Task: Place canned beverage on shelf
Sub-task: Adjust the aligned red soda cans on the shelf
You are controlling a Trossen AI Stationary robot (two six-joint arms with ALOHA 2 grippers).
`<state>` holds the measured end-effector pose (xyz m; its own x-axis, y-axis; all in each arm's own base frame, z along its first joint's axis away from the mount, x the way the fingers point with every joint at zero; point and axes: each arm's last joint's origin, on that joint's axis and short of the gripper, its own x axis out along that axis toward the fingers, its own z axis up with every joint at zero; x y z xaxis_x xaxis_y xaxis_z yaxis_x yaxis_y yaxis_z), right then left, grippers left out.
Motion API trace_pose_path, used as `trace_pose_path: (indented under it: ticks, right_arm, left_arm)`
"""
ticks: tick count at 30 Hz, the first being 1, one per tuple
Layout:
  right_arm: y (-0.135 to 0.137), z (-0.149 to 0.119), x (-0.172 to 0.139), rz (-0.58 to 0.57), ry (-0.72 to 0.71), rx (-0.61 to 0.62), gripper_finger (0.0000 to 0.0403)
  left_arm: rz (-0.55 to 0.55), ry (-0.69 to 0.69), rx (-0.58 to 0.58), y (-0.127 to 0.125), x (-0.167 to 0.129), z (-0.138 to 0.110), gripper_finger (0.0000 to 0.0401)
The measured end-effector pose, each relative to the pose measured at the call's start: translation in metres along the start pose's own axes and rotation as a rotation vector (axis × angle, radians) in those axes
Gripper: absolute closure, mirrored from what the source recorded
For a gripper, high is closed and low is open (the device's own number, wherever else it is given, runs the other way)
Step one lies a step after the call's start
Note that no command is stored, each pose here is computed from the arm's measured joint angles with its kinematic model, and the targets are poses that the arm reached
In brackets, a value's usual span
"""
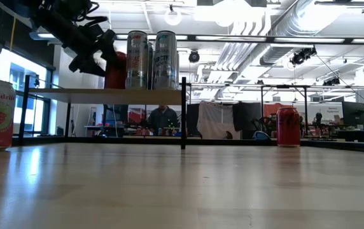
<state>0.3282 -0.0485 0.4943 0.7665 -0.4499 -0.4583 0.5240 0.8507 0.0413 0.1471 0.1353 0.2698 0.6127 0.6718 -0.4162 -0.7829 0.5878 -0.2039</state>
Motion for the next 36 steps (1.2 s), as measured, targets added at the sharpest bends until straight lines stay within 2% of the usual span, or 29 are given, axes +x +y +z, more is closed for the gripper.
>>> trace_pose_path:
  ticks: [22,36]
  right_arm:
    - [0.0006,-0.0001,0.0,0.022,0.005,-0.016,0.0054]
    - [0.0014,-0.0004,-0.0001,0.046,0.011,-0.019,0.0054]
  left_arm:
    - [-0.014,-0.004,0.0,-0.0005,-0.0006,0.0006,0.0069]
    - [0.018,-0.009,-0.012,0.0004,-0.0011,0.0008,0.0069]
